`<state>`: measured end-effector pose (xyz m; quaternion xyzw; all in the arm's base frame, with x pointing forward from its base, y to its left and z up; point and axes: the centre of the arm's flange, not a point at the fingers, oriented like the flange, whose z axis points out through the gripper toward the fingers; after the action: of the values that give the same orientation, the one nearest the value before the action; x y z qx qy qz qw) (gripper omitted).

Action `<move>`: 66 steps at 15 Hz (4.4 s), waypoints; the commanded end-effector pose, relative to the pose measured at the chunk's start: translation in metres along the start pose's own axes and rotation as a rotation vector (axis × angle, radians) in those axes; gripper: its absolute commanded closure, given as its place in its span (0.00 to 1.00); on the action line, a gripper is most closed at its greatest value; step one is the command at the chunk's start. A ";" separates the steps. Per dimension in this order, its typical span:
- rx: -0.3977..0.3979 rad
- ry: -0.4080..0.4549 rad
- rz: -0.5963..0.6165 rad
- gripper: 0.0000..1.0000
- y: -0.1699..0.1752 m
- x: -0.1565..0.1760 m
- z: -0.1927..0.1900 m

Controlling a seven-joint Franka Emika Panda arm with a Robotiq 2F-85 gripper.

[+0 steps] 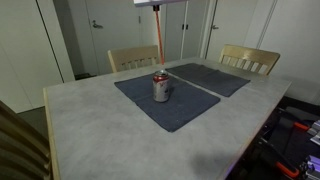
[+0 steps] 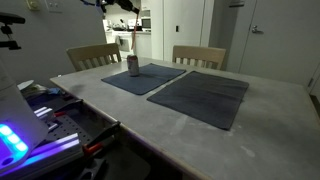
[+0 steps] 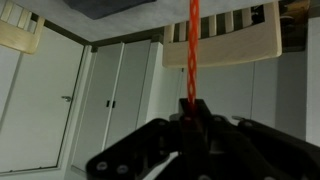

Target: Place the red straw in the can

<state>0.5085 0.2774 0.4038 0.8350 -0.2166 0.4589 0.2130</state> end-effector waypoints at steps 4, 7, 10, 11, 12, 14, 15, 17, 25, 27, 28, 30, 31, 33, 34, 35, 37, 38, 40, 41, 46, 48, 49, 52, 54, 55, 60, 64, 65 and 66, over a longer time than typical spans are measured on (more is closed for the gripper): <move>0.040 -0.009 0.017 0.98 0.006 -0.001 0.017; 0.052 -0.022 0.018 0.98 0.004 -0.002 0.021; 0.057 -0.032 0.020 0.98 0.005 -0.004 0.025; 0.059 -0.037 0.020 0.98 0.004 -0.006 0.027; 0.059 -0.041 0.019 0.98 0.004 -0.007 0.028; 0.059 -0.050 0.021 0.98 0.005 -0.010 0.031; 0.061 -0.053 0.024 0.98 0.005 -0.012 0.032; 0.062 -0.060 0.030 0.98 0.003 -0.016 0.035; 0.050 -0.076 0.050 0.98 0.005 -0.034 0.039; 0.048 -0.077 0.054 0.98 0.007 -0.036 0.040; 0.045 -0.079 0.056 0.98 0.008 -0.036 0.041; 0.041 -0.078 0.060 0.98 0.010 -0.038 0.040; 0.036 -0.077 0.061 0.98 0.011 -0.037 0.041; 0.029 -0.072 0.060 0.98 0.013 -0.036 0.039; 0.025 -0.069 0.058 0.98 0.013 -0.035 0.039; 0.020 -0.063 0.055 0.98 0.014 -0.032 0.036; 0.014 -0.053 0.050 0.98 0.015 -0.027 0.033; 0.011 -0.047 0.048 0.98 0.015 -0.024 0.030; 0.005 -0.036 0.045 0.98 0.016 -0.016 0.026; 0.002 -0.032 0.045 0.98 0.016 -0.012 0.025; -0.012 -0.020 0.034 0.98 0.017 0.002 0.020; -0.016 -0.021 0.025 0.98 0.016 0.008 0.020; -0.014 -0.022 0.023 0.98 0.016 0.009 0.022; -0.003 -0.024 0.029 0.98 0.012 0.011 0.027; 0.001 -0.030 0.036 0.98 0.010 0.009 0.031; 0.003 -0.035 0.039 0.98 0.009 0.008 0.033; 0.008 -0.053 0.051 0.98 0.008 -0.003 0.042; 0.015 -0.072 0.043 0.98 0.003 -0.014 0.049; 0.015 -0.076 0.044 0.98 0.004 -0.018 0.049; 0.014 -0.079 0.046 0.98 0.004 -0.023 0.049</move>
<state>0.5259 0.2528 0.3725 0.8441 -0.2400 0.4365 0.1982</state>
